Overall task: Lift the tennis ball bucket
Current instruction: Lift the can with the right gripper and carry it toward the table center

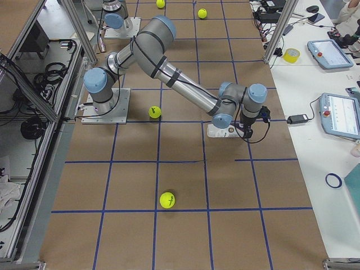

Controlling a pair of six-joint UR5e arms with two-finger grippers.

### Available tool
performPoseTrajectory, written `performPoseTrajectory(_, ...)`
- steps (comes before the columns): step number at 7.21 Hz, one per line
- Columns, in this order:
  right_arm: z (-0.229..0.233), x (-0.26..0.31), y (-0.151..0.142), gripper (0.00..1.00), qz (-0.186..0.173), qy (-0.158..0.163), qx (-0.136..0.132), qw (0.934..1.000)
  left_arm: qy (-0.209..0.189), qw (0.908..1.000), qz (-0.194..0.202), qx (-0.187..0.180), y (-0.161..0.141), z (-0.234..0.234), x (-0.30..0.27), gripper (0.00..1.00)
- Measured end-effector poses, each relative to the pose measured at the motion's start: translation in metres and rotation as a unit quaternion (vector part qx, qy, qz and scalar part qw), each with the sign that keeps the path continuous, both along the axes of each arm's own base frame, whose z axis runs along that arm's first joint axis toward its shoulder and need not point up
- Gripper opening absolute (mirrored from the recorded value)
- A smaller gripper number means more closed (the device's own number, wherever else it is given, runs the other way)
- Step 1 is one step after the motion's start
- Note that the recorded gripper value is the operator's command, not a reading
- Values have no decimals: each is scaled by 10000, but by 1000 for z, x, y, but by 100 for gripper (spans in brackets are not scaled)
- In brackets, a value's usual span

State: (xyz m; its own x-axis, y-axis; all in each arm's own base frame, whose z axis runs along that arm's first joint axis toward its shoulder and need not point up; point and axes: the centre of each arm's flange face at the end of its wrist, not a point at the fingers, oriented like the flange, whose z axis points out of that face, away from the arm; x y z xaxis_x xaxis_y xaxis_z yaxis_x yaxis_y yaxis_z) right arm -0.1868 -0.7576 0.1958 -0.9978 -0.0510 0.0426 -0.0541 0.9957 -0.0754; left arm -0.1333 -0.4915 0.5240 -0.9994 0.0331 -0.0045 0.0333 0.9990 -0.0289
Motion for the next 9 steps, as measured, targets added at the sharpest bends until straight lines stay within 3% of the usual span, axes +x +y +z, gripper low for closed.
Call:
performPoseTrajectory(3,24,4,2,51,65,-10,-114,9999,0,10000,8,-3,0,0,0,100)
performPoseTrajectory(5,53,22,2,50,300,-43,-285,9991,0,10000,21,-4,0,0,1,100)
performPoseTrajectory(7,103,88,4,41,867,-98,-326,9957,0,10000,27,-4,-1,0,2,100)
performPoseTrajectory(8,119,134,5,28,1304,-87,-375,9907,0,10000,32,-4,-1,0,3,100)
performPoseTrajectory(9,123,180,6,29,1883,-60,-380,9814,0,10000,35,-3,-1,0,3,100)
